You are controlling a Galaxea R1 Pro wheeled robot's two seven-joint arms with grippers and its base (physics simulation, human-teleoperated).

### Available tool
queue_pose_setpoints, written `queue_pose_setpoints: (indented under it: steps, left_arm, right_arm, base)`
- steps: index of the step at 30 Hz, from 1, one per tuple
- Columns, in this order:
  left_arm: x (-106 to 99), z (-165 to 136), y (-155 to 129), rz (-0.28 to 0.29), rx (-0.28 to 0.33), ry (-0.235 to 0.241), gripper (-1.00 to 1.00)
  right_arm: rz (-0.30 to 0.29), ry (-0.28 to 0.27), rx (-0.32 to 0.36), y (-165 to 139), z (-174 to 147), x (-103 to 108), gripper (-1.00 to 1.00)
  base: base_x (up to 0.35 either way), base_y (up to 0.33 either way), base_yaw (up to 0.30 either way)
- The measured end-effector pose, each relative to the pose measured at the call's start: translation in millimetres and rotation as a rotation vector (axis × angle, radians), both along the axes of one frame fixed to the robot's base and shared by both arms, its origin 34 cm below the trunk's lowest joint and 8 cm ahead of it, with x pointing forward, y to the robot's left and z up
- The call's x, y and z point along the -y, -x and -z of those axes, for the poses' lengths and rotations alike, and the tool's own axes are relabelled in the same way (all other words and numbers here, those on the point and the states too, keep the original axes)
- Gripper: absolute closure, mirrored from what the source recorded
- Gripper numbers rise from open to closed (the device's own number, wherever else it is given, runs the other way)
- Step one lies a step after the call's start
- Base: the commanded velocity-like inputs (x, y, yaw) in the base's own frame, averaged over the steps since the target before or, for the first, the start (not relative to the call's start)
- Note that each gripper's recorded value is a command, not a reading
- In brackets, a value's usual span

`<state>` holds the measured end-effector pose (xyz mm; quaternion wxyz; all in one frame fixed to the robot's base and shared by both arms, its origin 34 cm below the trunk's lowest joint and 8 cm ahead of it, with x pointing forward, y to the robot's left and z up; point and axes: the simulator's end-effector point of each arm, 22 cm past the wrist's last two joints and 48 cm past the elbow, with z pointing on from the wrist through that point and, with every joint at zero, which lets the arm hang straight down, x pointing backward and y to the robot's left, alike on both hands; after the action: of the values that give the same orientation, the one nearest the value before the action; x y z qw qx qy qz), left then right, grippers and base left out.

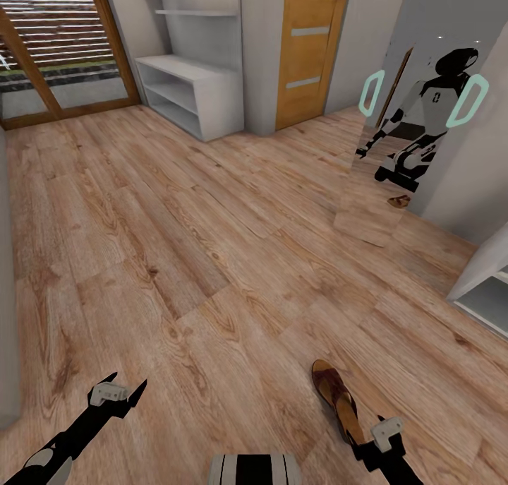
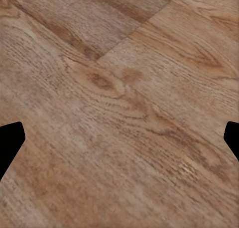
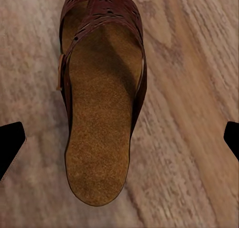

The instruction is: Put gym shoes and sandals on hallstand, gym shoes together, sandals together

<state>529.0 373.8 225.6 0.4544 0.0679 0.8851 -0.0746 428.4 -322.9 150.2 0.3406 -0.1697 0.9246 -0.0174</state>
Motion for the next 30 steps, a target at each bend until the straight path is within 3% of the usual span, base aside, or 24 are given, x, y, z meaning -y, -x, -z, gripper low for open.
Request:
queue_pose_setpoints:
  steps: [8,23,30]
  left_arm:
    - [0,0,0,0.0,0.0,0.0,-1.0]
    - [0,0,0,0.0,0.002,0.001,-1.0]
    - [0,0,-1,0.001,0.002,0.001,-1.0]
  right_arm:
    - [0.018,0.005,0.022,-7,-3,0,-1.0]
    - [0.088,0.074,0.09,-28,-14,15,-1.0]
    - [0.095,0.075,0.098,-31,-15,12,-1.0]
  base:
    - [0.0,0.0,0.0]
    - [0.0,0.0,0.0]
    - [0.0,0.0,0.0]
